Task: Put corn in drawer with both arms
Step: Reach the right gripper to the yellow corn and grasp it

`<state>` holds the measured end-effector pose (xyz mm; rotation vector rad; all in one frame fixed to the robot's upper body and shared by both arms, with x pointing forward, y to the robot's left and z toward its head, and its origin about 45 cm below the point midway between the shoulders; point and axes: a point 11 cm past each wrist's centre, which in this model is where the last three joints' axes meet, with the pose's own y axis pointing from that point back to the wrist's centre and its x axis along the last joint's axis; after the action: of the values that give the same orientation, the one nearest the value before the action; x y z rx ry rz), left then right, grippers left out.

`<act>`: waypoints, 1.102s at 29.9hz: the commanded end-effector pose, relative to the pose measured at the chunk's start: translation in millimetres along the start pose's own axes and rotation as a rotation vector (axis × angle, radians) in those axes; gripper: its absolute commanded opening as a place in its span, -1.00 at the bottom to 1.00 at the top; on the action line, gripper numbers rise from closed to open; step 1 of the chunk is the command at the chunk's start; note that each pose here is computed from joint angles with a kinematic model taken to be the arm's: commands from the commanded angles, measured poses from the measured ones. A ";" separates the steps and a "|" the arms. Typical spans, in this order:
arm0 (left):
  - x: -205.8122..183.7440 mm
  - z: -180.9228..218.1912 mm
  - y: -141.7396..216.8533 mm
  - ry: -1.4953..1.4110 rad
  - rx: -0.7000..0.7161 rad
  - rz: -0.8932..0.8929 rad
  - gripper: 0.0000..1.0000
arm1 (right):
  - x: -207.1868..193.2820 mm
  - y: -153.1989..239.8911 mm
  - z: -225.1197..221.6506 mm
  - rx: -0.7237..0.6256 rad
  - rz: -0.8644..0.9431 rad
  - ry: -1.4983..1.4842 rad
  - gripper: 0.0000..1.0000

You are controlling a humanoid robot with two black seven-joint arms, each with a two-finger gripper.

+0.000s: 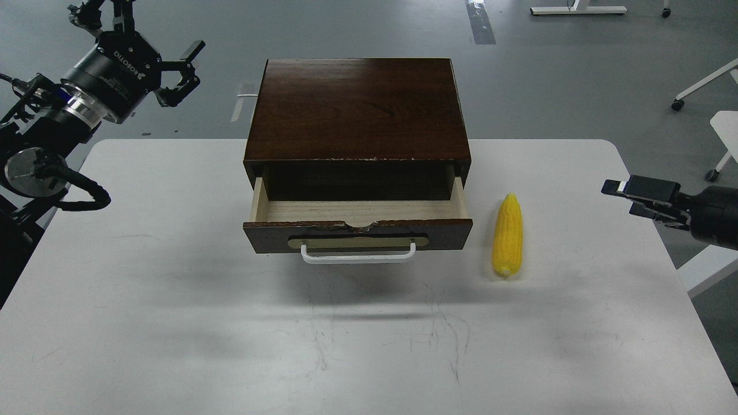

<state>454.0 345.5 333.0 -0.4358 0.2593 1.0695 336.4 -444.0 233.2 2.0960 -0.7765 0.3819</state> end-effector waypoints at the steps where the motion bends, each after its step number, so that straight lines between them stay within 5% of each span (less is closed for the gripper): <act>1: -0.2 -0.3 -0.1 -0.001 0.000 -0.001 0.97 | -11.4 -4.5 9.8 -0.045 -0.040 0.023 1.00; 19: -5.5 -6.3 -4.3 0.008 0.006 -0.015 0.97 | -38.5 -123.5 -35.4 -0.029 -0.200 0.146 1.00; 33: -4.2 -4.9 -3.2 0.005 0.005 -0.012 0.97 | -65.9 -157.8 -42.5 -0.040 -0.268 0.166 0.96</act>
<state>455.0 339.1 331.6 -0.4350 0.2624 1.0568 389.2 -314.6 130.0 2.0659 -0.3976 0.3907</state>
